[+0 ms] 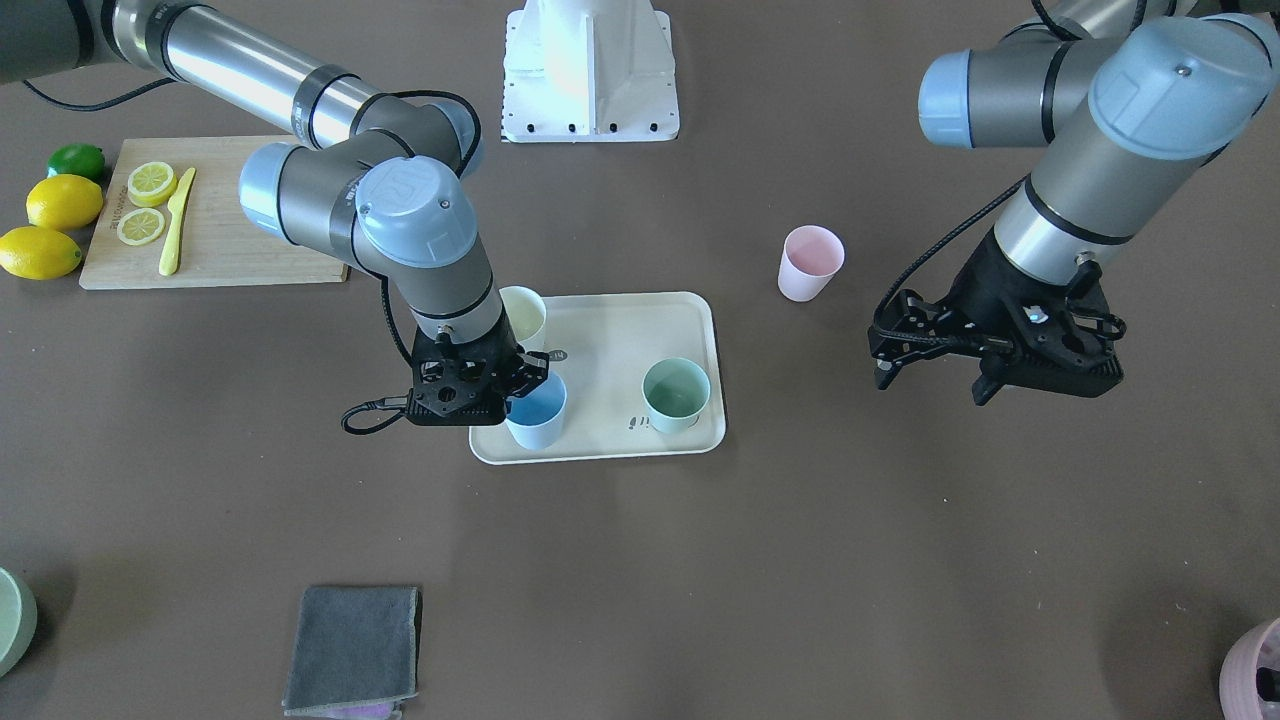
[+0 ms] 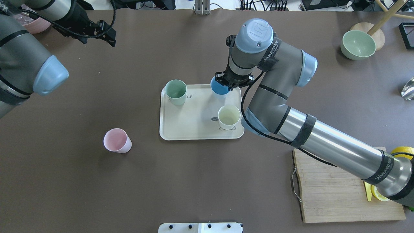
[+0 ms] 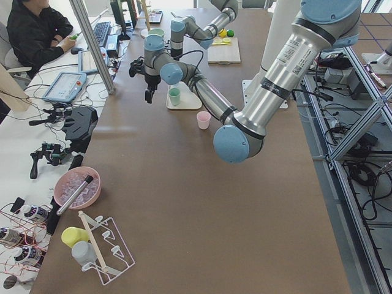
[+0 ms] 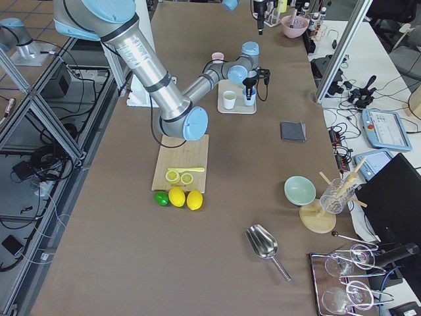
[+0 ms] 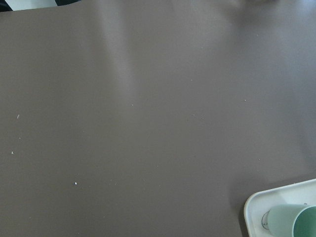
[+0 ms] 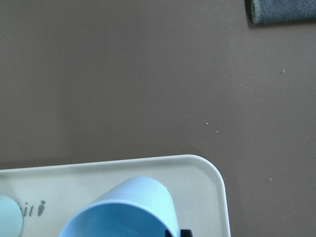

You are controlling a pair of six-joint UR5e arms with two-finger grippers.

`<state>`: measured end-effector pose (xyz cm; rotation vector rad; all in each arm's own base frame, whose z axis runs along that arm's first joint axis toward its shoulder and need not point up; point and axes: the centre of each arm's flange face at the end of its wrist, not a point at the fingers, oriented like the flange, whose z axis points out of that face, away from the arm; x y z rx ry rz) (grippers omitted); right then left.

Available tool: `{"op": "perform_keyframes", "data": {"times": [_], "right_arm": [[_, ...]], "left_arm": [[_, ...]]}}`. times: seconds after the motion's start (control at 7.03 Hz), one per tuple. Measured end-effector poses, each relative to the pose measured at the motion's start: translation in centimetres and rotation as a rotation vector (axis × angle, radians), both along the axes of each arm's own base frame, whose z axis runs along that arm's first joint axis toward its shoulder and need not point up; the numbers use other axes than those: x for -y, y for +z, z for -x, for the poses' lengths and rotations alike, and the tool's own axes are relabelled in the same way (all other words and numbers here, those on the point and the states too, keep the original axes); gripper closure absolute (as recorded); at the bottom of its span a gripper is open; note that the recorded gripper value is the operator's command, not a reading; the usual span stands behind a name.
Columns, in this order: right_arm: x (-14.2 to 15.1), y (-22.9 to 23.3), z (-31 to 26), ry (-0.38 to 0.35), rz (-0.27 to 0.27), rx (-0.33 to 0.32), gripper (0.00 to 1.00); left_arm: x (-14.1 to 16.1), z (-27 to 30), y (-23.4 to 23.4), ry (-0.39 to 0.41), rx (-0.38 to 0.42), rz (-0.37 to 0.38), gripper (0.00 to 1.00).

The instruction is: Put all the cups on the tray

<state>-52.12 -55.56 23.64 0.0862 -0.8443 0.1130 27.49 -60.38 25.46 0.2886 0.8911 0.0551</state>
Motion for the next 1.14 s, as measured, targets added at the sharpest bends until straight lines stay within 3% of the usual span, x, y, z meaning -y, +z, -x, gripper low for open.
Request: {"op": "perform_keyframes", "data": {"times": [0.14,0.43,0.71,1.14], "right_arm": [[0.1,0.0,0.1,-0.001,0.001,-0.003,0.01],[0.4,0.3,0.2,0.007,0.015,-0.011,0.0],[2.6,0.2,-2.5,0.028,0.027,0.003,0.0],[7.6,1.5,-11.8,0.015,0.033,0.055,0.0]], "left_arm": [[0.0,0.1,0.1,-0.002,0.001,0.001,0.03],[0.1,0.1,0.4,-0.003,0.004,0.004,0.03],[-0.7,-0.2,0.3,-0.019,-0.006,0.028,0.03],[-7.2,-1.8,2.0,-0.056,-0.019,0.087,0.03]]}}
